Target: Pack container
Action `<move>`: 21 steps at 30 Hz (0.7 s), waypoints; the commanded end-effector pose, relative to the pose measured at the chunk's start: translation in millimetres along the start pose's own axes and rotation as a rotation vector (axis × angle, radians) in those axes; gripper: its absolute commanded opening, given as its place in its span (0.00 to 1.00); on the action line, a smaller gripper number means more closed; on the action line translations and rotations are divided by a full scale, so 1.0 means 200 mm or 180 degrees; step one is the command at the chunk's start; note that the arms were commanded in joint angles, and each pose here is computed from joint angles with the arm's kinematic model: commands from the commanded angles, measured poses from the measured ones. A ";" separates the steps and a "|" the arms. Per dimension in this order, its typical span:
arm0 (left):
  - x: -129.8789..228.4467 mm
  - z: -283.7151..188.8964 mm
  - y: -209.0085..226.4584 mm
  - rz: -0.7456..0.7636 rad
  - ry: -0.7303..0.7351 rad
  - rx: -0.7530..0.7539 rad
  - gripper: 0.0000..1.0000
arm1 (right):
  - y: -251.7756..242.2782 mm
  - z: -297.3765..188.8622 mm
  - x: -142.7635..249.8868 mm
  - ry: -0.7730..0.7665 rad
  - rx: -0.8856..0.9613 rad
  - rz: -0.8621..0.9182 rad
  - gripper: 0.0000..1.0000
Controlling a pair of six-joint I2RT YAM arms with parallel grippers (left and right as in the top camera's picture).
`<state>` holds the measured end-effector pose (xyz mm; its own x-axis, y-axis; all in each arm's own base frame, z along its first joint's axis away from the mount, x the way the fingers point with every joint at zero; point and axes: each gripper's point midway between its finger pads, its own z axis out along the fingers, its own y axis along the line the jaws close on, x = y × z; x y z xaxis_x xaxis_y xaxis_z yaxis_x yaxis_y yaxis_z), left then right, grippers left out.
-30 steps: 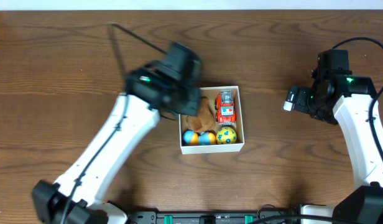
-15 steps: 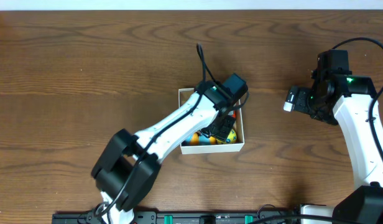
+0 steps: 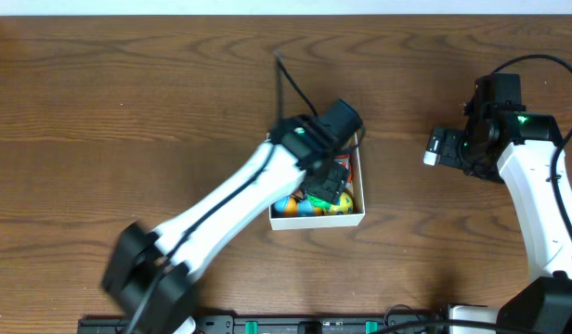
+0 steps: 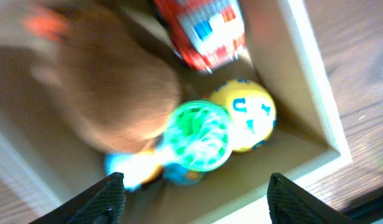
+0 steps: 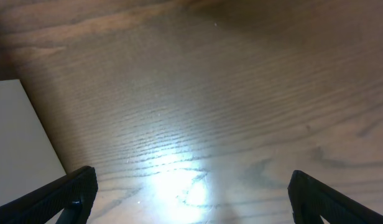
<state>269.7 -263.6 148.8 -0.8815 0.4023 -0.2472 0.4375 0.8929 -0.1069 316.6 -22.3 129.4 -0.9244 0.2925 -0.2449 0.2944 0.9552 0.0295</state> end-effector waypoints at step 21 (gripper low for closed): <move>-0.07 -0.76 1.33 -0.1917 -0.1431 -0.1380 0.98 | 0.56 -0.27 -0.47 -0.1658 -0.0557 -0.0869 0.99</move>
<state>372.1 -10.5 267.0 -0.7487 -0.2069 -0.6298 -0.2595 0.9657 -0.0088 419.8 71.2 193.7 -0.7285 -0.0140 -0.6849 -0.0661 0.9966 0.0499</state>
